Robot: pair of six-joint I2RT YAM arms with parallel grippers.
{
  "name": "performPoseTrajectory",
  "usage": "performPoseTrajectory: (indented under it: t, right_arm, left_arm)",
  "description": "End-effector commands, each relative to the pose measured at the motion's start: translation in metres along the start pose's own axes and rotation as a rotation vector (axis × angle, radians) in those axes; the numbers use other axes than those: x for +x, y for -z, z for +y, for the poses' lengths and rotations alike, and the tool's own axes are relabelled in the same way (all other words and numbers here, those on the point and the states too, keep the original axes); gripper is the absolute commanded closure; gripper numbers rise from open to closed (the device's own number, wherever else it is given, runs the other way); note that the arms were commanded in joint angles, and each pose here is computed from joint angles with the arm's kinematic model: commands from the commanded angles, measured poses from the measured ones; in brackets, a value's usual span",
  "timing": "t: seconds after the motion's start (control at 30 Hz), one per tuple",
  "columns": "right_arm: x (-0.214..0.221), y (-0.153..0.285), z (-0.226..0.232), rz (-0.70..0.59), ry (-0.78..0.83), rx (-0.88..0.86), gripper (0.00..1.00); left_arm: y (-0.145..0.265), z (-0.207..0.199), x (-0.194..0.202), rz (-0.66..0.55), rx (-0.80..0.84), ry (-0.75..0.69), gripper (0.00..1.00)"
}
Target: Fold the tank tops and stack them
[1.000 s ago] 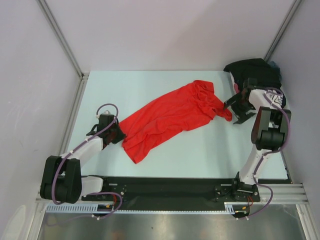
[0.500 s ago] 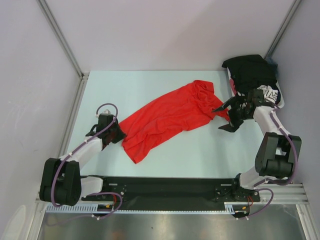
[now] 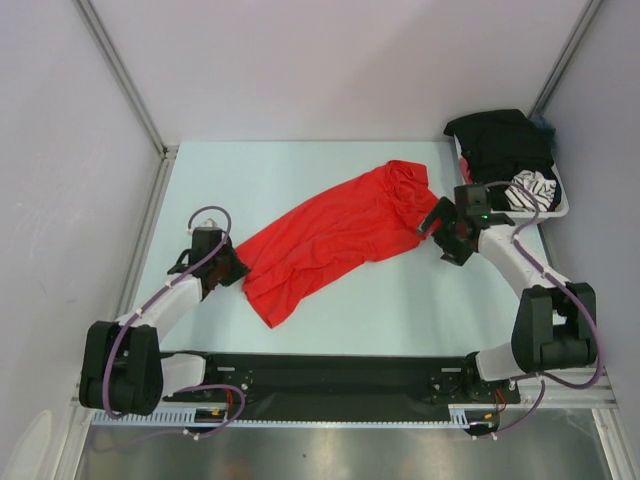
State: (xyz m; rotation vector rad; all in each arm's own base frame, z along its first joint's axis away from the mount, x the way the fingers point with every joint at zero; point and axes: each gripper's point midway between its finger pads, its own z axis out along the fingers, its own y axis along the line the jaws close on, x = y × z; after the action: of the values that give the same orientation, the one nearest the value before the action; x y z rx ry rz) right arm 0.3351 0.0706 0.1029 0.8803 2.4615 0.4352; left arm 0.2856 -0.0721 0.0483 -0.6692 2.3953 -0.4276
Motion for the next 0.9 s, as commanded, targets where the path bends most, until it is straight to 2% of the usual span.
performPoseTrajectory:
  t: [0.0, 0.07, 0.13, 0.23, 0.27, 0.43, 0.73, 0.83, 0.87]
  right_arm:
    - [-0.041, -0.020, 0.003, -0.242, 0.029, 0.138, 0.00]
    - [-0.046, -0.038, -0.003, -0.278, 0.055, 0.235, 0.00]
    - [-0.056, -0.043, 0.010, -0.332, 0.061, 0.264, 0.00]
    - [-0.057, -0.068, 0.014, -0.336, 0.049, 0.307, 0.05]
    - [-0.057, -0.073, 0.012, -0.333, 0.045, 0.320, 0.10]
    - [-0.052, -0.091, 0.005, -0.314, 0.036, 0.364, 0.15]
    - [-0.044, -0.062, -0.015, -0.375, 0.092, 0.354, 0.14]
    - [-0.031, -0.054, -0.033, -0.366, 0.080, 0.379, 0.17]
    - [-0.028, -0.053, -0.039, -0.364, 0.073, 0.387, 0.22]
  left_arm:
    - [0.006, 0.001, -0.009, -0.029, 0.016, -0.015, 1.00]
    - [0.007, 0.004, -0.011, -0.036, 0.012, -0.009, 1.00]
    - [0.007, 0.008, -0.010, -0.037, 0.005, -0.005, 1.00]
    - [0.005, 0.012, -0.007, -0.033, 0.000, 0.004, 1.00]
    - [0.005, 0.013, -0.007, -0.033, 0.001, 0.006, 1.00]
    - [0.005, 0.017, -0.004, -0.029, -0.005, 0.007, 1.00]
    - [0.005, 0.021, -0.005, -0.029, -0.016, -0.004, 0.99]
    - [0.004, 0.020, -0.004, -0.027, -0.006, -0.002, 1.00]
    - [0.003, 0.019, -0.004, -0.026, -0.003, 0.000, 1.00]
